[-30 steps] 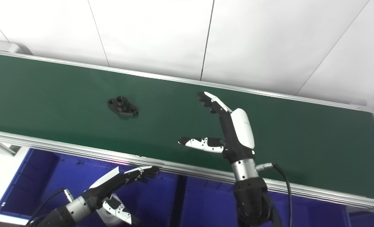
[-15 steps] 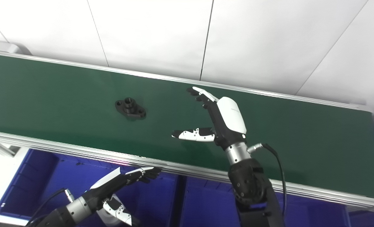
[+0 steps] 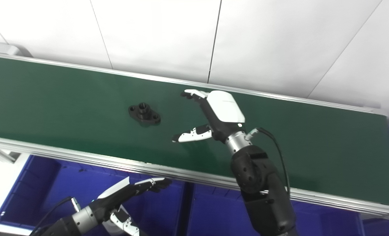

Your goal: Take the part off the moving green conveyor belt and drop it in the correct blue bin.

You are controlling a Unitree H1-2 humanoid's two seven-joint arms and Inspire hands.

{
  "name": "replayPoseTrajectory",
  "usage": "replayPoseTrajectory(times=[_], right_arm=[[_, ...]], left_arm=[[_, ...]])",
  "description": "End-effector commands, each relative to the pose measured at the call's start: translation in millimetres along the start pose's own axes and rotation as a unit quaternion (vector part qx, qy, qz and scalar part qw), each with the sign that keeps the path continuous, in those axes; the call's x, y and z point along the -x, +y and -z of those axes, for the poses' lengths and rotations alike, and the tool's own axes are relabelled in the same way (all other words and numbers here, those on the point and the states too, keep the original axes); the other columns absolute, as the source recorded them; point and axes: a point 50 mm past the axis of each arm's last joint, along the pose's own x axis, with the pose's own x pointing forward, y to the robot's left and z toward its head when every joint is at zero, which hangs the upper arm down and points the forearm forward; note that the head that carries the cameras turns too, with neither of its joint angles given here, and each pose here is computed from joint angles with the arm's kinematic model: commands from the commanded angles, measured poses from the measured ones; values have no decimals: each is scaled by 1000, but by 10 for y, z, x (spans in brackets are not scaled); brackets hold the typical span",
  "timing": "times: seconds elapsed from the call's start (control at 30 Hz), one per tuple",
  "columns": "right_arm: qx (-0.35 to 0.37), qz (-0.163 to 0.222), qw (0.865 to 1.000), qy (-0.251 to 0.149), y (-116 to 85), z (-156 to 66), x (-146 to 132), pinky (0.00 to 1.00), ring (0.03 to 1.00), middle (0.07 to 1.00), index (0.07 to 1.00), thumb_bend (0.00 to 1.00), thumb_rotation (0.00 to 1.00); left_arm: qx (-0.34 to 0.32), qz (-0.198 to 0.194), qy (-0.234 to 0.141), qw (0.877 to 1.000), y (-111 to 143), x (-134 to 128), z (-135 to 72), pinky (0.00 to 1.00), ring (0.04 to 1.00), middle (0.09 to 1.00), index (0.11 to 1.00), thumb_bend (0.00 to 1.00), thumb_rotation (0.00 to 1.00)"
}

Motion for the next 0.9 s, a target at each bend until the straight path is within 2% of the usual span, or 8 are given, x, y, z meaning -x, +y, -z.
replayPoseTrajectory(times=[0.0, 0.3, 0.53, 0.87], right_arm=[[18, 15, 1000, -3, -154, -91, -141, 717, 770, 789, 806, 865, 441], [73, -29, 997, 5, -130, -122, -389, 745, 781, 795, 805, 868, 455], [102, -42, 994, 4, -74, -147, -576, 717, 762, 781, 793, 870, 452], [127, -71, 989, 13, -62, -150, -800, 691, 753, 784, 799, 864, 452]], left_arm=[[-10, -5, -19, 1000, 21, -8, -85, 852, 890, 914, 894, 950, 315], [-9, -6, -17, 1000, -26, -51, -121, 843, 884, 909, 898, 953, 311], [-15, -10, -18, 1000, -34, -109, -121, 824, 872, 901, 903, 961, 354], [-7, -10, -21, 1000, -19, -198, -89, 825, 872, 905, 905, 965, 347]])
